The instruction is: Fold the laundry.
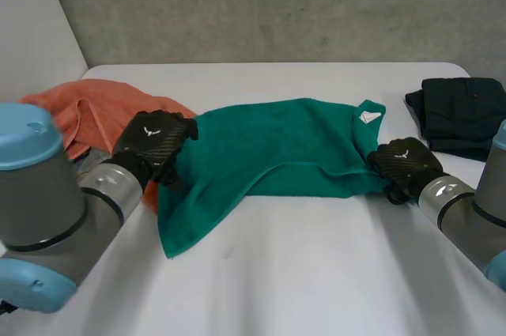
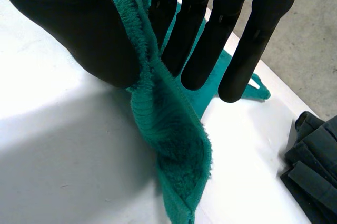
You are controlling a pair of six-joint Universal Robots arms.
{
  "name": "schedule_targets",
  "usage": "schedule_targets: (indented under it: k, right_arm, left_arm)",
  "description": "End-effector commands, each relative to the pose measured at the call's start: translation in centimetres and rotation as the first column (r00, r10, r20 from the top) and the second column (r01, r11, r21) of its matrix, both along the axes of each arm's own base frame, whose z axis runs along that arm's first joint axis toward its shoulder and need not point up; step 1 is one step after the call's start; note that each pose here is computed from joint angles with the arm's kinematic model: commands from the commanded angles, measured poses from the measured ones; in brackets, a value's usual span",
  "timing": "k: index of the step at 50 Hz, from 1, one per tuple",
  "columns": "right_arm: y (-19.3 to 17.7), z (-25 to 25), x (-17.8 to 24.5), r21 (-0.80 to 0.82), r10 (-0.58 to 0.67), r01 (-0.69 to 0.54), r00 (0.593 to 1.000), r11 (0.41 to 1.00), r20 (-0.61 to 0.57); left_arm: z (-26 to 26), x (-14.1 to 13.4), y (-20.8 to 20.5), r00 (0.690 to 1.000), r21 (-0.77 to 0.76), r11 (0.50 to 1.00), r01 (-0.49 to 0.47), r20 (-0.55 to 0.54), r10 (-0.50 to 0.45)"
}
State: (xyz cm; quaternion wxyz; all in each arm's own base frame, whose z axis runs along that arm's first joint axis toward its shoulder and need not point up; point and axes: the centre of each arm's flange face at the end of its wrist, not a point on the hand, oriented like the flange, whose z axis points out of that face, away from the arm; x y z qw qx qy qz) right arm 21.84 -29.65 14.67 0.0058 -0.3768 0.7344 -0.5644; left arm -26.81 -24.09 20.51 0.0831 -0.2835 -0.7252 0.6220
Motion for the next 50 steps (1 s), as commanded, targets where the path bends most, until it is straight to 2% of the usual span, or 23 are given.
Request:
schedule_targets:
  k: [1, 15, 27, 37, 50]
  right_arm:
    - [0.1, -0.1, -0.1, 0.005, -0.002, 0.002, 1.000, 1.000, -0.002]
    - [0.2, -0.4, -0.2, 0.010, -0.002, 0.002, 1.000, 1.000, -0.008]
    - [0.5, -0.7, -0.2, 0.016, 0.002, -0.002, 1.000, 1.000, -0.011]
    - [0.6, -0.7, -0.2, 0.016, 0.002, -0.002, 1.000, 1.000, -0.011]
    - [0.6, 0.0, -0.2, -0.005, 0.001, -0.001, 1.000, 1.000, -0.012]
  left_arm:
    - [-1.9, -1.8, 1.4, 0.999, 0.058, 0.998, -0.002, 0.039, 0.000]
    - [-5.3, -1.5, 4.9, 0.993, 0.122, 0.991, -0.057, 0.109, 0.043]
    - [-8.9, -1.4, 3.3, 0.987, 0.114, 0.988, -0.106, 0.132, 0.090]
    - [-9.9, -0.8, 1.4, 0.981, 0.095, 0.984, -0.153, 0.138, 0.140]
    - [-8.5, 0.4, -2.0, 0.962, -0.080, 0.980, -0.181, 0.195, 0.193]
